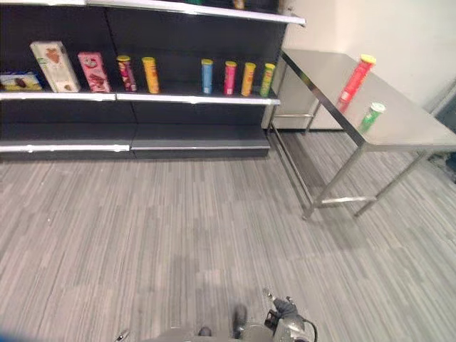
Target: Put the goods on the table back onto the shelves and tidy them up.
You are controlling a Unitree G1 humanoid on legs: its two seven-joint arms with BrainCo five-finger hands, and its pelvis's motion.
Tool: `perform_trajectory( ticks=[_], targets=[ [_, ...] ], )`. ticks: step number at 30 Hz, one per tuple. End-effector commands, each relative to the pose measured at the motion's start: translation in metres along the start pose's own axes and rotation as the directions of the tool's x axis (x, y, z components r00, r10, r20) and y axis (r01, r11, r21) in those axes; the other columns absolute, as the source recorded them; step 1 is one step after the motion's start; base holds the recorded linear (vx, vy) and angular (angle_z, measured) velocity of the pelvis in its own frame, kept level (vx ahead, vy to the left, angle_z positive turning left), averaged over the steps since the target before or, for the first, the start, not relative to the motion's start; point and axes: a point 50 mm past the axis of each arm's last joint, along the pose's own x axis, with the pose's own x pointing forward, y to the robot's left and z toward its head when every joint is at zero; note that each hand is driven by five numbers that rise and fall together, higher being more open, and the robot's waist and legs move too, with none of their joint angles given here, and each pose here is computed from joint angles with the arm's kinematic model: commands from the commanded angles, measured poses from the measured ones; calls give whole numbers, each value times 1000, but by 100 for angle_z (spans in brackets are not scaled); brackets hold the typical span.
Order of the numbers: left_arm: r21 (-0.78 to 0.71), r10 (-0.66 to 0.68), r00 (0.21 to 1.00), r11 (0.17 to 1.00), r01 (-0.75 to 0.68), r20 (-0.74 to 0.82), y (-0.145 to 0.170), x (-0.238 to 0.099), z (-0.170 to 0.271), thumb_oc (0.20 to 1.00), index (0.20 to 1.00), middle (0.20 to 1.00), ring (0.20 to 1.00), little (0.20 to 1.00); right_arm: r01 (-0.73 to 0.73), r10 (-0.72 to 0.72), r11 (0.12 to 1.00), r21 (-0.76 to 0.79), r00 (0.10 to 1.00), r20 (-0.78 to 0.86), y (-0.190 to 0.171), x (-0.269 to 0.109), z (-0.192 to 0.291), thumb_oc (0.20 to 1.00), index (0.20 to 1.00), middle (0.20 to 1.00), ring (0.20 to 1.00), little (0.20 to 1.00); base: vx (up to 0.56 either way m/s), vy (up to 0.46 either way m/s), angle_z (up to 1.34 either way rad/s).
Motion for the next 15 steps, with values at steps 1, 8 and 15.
perform_trajectory(
  ticks=[1,8,15],
  targets=[
    [116,-49,998,992,53,-35,-9,-2,-15,1000,1000,1000,1000,1000,39,-36,998,53,998,-47,-2,-1,-11,1000,1000,1000,1000,1000,350,0,142],
    [150,-29,997,988,40,-75,-1,-4,-32,1000,1000,1000,1000,1000,-4,6,999,49,998,-59,-4,-3,-19,1000,1000,1000,1000,1000,681,23,12],
    [278,-129,990,955,107,62,-29,-3,2,1000,1000,1000,1000,1000,-33,31,999,41,998,62,4,2,17,1000,1000,1000,1000,1000,319,38,-42]
  ],
)
